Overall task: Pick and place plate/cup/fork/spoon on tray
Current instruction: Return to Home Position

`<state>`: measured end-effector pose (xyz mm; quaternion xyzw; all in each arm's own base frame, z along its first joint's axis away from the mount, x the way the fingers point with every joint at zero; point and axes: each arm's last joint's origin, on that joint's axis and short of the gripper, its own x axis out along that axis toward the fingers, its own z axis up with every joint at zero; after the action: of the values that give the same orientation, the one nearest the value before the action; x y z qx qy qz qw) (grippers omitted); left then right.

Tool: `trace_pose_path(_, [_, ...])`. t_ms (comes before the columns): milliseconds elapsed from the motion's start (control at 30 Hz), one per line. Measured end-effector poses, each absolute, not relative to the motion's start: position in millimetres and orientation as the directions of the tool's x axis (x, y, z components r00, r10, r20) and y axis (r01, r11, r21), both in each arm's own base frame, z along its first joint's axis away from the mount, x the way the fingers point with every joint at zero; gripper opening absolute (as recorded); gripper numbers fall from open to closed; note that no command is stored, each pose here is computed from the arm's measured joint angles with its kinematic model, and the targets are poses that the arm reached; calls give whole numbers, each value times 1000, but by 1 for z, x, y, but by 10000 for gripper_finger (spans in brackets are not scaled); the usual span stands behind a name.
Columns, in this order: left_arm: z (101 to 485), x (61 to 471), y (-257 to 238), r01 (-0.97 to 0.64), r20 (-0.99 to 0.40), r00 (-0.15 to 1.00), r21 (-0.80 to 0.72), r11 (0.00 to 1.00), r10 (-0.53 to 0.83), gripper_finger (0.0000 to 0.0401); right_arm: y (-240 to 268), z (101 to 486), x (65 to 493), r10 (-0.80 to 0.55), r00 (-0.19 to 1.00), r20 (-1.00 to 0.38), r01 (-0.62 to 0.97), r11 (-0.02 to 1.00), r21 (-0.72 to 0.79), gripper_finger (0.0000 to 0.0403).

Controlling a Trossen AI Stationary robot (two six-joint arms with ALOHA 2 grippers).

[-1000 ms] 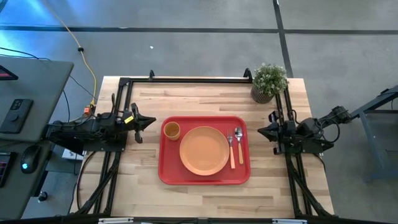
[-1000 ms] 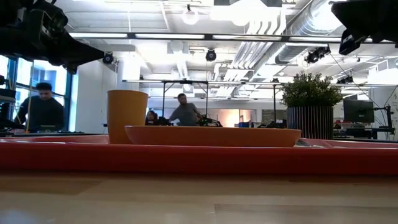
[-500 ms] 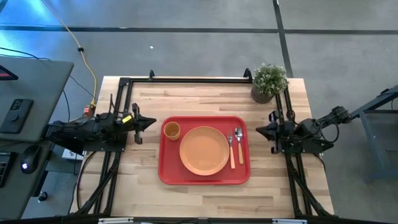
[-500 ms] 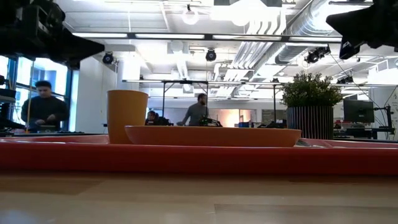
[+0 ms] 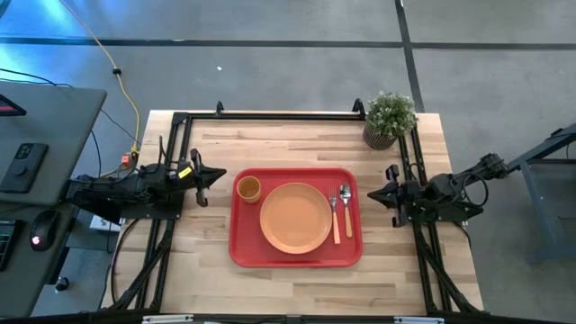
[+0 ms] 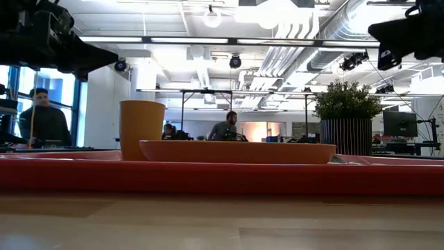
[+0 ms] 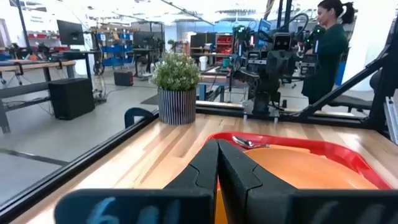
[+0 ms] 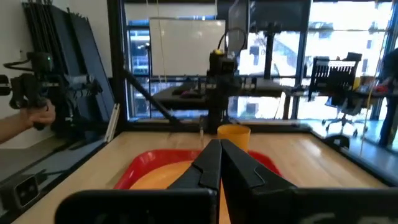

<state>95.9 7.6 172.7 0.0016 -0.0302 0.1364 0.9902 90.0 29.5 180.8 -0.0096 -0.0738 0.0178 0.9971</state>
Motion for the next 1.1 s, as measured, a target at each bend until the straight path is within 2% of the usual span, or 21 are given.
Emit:
trace_pose_path(167, [176, 96, 8, -273, 92, 958, 9, 962, 271, 0, 22, 185, 92, -8, 982, 188, 20, 998, -61, 0])
trace_pose_path(400, [172, 96, 6, -255, 54, 966, 28, 967, 253, 0, 15, 176, 95, 17, 994, 110, -18, 1000, 4, 0])
trace_pose_path(533, [171, 97, 5, -200, 43, 979, 34, 979, 199, 0, 15, 176, 96, 32, 994, 108, -29, 999, -33, 0])
trace_pose_path(933, [171, 97, 2, -160, 40, 986, 9, 987, 160, 0, 15, 173, 96, 59, 995, 75, -54, 996, -68, 0])
trace_pose_path(1100, [171, 97, 1, -166, 42, 985, 10, 986, 165, 0, 14, 172, 96, 24, 998, 60, -20, 997, -68, 0])
